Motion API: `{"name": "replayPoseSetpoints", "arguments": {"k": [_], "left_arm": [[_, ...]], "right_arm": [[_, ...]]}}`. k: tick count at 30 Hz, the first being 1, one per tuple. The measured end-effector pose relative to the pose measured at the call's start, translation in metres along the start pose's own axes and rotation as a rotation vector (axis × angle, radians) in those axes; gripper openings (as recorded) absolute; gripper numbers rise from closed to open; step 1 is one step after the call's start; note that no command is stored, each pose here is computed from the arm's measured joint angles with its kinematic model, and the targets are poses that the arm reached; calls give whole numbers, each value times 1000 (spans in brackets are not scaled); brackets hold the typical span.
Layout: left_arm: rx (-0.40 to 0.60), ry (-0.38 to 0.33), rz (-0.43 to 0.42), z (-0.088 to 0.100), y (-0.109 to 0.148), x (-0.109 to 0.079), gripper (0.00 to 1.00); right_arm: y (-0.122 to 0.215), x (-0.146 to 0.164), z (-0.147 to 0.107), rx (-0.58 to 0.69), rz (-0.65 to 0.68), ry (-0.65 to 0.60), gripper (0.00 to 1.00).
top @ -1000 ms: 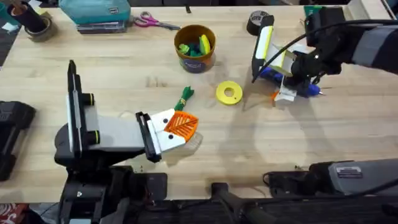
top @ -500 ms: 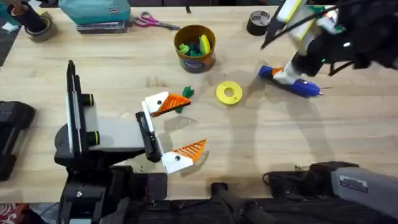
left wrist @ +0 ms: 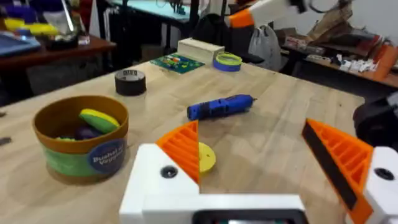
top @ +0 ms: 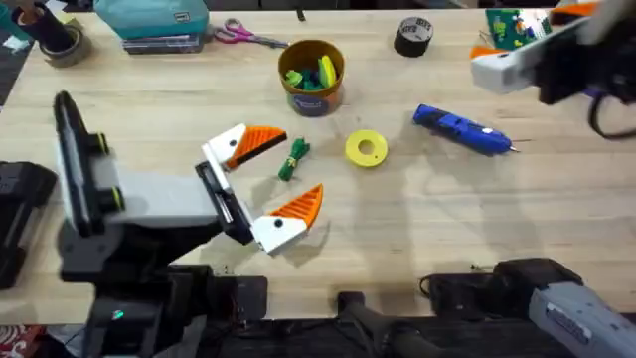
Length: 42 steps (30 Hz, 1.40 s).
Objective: Pick up the gripper from the table and insert it into the empty holder that is missing its gripper. Then pick up a screw, insert it into the mounting hole, and use the screwdriver to tighten it. Finally, clean up the table by picking up the vegetable and placing it into the bucket.
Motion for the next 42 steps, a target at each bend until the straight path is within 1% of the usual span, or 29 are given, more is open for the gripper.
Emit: {"name": "replayPoseSetpoints", "arguments": {"k": [2, 4, 7, 10, 14, 17, 19, 21, 23, 25, 30, 33, 35, 38, 42], "left_arm": [[24, 52, 20, 10, 1, 1, 985], [69, 116, 44, 16, 1, 3, 985], [166, 227, 108, 16, 2, 13, 985], [272, 307, 174, 17, 3, 26, 983], [433, 365, 254, 25, 6, 44, 985], [556, 386, 306, 29, 9, 57, 985], [638, 403, 339, 28, 12, 66, 985], [706, 407, 377, 27, 14, 79, 985], [760, 408, 411, 22, 15, 92, 985], [809, 419, 432, 13, 15, 103, 985], [901, 471, 448, -10, 17, 114, 985], [941, 517, 466, -19, 20, 117, 985], [979, 536, 484, -23, 21, 118, 985], [1035, 498, 488, -21, 14, 116, 985], [1107, 399, 478, -19, -3, 106, 985]], "right_arm": [[21, 1, 3, -41, -7, -96, 996], [41, 3, 2, -76, -11, -171, 996], [66, 7, -7, -83, -9, -237, 996], [79, 13, -26, -36, -3, -276, 996], [84, 21, -55, 85, 10, -308, 997], [85, 24, -68, 145, 15, -319, 996], [85, 24, -69, 150, 15, -321, 995], [85, 24, -69, 149, 15, -322, 995], [85, 24, -69, 149, 15, -323, 996], [85, 24, -69, 149, 15, -323, 997], [85, 24, -69, 149, 15, -322, 996], [85, 24, -68, 146, 14, -322, 996], [85, 24, -66, 138, 14, -322, 996], [84, 23, -65, 133, 13, -321, 996], [84, 23, -65, 133, 13, -321, 996]]}}
Point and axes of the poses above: each hand's point on the last joint's axis, 136 mm out from that joint toward the fingers, its own y axis back along the fingers, its own x axis along the line the jaws close on, z = x × y, the point moved 2 cm from there along y, back along the fingers, and after that the axes turned 5 degrees about -y, right-handed, at the moved point
